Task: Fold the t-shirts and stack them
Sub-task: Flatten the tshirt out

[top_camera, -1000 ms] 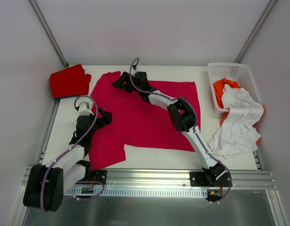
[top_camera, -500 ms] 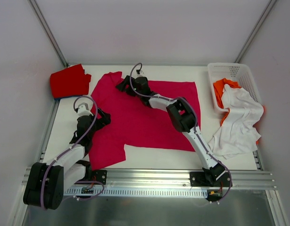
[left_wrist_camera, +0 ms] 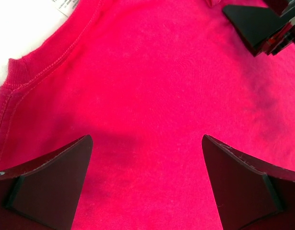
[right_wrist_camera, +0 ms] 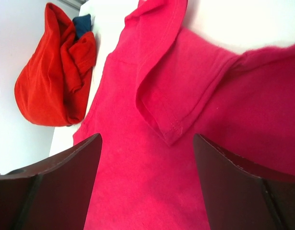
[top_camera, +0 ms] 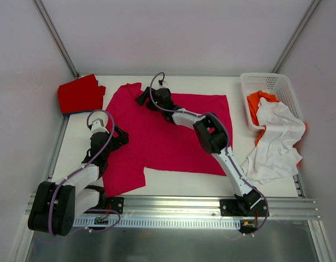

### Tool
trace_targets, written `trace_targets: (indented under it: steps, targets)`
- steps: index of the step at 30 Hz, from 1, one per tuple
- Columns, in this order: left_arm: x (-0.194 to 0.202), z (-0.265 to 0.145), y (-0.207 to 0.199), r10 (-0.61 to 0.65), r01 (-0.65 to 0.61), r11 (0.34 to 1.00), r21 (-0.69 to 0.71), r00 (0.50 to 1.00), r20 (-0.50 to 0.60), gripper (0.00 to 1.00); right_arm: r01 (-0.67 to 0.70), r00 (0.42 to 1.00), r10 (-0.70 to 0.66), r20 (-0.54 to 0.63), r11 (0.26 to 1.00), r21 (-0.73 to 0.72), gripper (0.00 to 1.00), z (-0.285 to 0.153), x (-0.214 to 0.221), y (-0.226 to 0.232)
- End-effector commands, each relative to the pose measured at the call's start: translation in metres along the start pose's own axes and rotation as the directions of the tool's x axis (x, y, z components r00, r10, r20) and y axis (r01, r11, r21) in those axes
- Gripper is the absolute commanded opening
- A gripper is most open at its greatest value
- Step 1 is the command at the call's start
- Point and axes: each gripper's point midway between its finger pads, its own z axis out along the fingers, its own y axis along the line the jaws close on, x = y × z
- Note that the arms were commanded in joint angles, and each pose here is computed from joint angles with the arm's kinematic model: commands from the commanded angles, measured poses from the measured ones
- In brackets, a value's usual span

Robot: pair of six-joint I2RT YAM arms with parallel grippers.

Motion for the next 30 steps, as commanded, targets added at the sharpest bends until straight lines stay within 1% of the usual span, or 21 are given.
trace_targets:
  steps: [1,9,10,19,20,21,22,23,24,25,27,28,30]
  targets:
    - [-0.019,0.004,-0.01,-0.018,0.018,1.0,0.011,0.999,0.047,0.99,-0.013,0.999,0.013,0.042,1.0,0.006,0.8,0.008,-0.016,0.007]
    - [-0.019,0.005,-0.007,-0.026,0.026,1.0,-0.001,0.998,0.05,0.99,-0.05,0.997,0.052,0.057,0.998,-0.038,0.8,0.026,-0.013,0.019]
    - [-0.02,0.005,-0.007,-0.026,0.027,1.0,-0.001,0.998,0.052,0.99,-0.058,0.995,0.06,0.085,0.998,-0.027,0.8,0.03,-0.017,0.018]
    - [-0.018,0.004,-0.007,-0.029,0.029,1.0,0.0,0.998,0.049,0.99,-0.058,0.992,0.061,0.108,0.998,-0.035,0.79,0.033,-0.017,0.022]
    - [-0.018,0.004,-0.008,-0.027,0.027,1.0,0.003,0.998,0.049,0.99,-0.056,0.992,0.06,0.111,0.998,-0.038,0.77,0.033,-0.017,0.022]
    - [-0.018,0.004,-0.007,-0.029,0.029,1.0,0.0,0.999,0.046,0.99,-0.054,0.992,0.058,0.109,0.998,-0.043,0.72,0.033,-0.016,0.023]
    - [-0.018,0.004,-0.007,-0.029,0.029,1.0,0.0,0.999,0.046,0.99,-0.052,0.992,0.058,0.113,0.997,-0.049,0.63,0.033,-0.018,0.023]
    - [-0.018,0.003,-0.007,-0.031,0.031,1.0,0.001,0.998,0.047,0.99,-0.05,0.991,0.057,0.119,0.997,-0.062,0.37,0.033,-0.018,0.026]
    - [-0.017,0.003,-0.007,-0.03,0.03,1.0,-0.001,0.999,0.044,0.99,-0.053,0.991,0.059,0.119,0.997,-0.057,0.23,0.033,-0.017,0.024]
    - [-0.017,0.003,-0.007,-0.032,0.032,0.999,-0.001,0.998,0.047,0.99,-0.055,0.991,0.061,0.121,0.997,-0.055,0.12,0.033,-0.017,0.024]
    - [-0.017,0.004,-0.006,-0.032,0.032,0.999,-0.004,0.998,0.046,0.99,-0.058,0.99,0.065,0.126,0.997,-0.055,0.03,0.033,-0.019,0.023]
    - [-0.018,0.004,-0.007,-0.032,0.032,0.999,-0.003,0.998,0.047,0.99,-0.058,0.99,0.065,0.127,0.997,-0.057,0.01,0.033,-0.019,0.023]
    - [-0.018,0.004,-0.007,-0.03,0.031,1.0,0.0,0.998,0.046,0.99,-0.057,0.989,0.066,0.133,0.996,-0.064,0.01,0.033,-0.019,0.025]
